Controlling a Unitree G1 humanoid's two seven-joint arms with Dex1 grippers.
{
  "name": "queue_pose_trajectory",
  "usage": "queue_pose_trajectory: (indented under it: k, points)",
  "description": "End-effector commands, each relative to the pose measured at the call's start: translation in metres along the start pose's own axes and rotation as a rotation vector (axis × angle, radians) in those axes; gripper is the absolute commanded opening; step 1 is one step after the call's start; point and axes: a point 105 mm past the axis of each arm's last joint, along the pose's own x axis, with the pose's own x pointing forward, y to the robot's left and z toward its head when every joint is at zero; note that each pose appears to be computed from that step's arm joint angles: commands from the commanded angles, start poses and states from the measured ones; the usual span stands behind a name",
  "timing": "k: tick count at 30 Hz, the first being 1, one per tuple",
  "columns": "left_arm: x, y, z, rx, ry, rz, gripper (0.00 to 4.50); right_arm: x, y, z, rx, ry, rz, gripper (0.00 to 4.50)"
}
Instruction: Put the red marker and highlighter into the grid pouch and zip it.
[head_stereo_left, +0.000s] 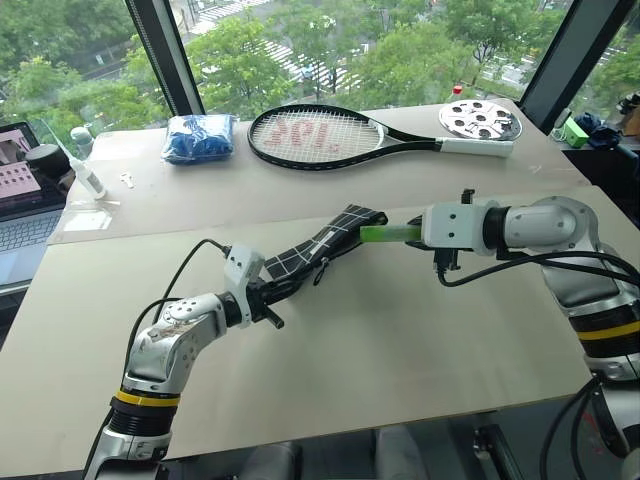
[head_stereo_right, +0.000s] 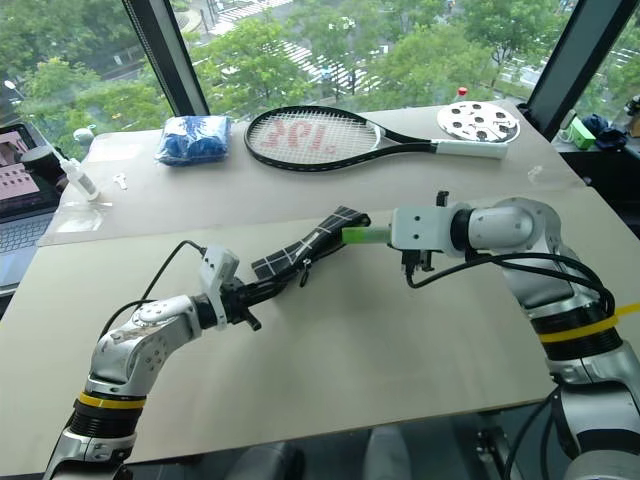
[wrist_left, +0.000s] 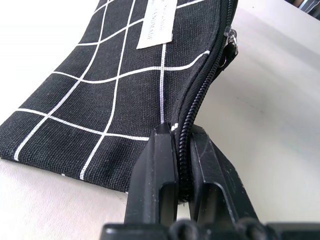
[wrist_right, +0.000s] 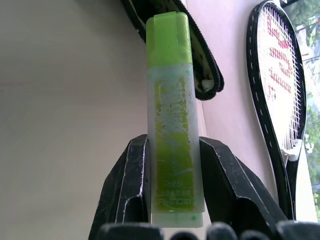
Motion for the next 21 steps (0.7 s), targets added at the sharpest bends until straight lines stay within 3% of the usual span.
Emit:
queue_pose_trajectory:
  k: [1, 6, 14, 21]
  points:
    - [0.001, -0.005, 0.013, 0.023, -0.036, -0.026, 0.0, 0.011, -0.012, 0.018, -0.077, -0.042, -0.03, 1.02]
    - [0.002, -0.005, 0.013, 0.023, -0.036, -0.026, 0.0, 0.03, -0.002, 0.025, -0.165, -0.057, 0.028, 1.02]
    - [0.001, -0.004, 0.013, 0.025, -0.033, -0.025, 0.0, 0.063, 0.028, 0.046, -0.488, -0.106, 0.122, 1.02]
    - [0.0, -0.004, 0.015, 0.026, -0.04, -0.021, 0.0, 0.077, 0.023, 0.062, -0.536, -0.227, 0.015, 1.02]
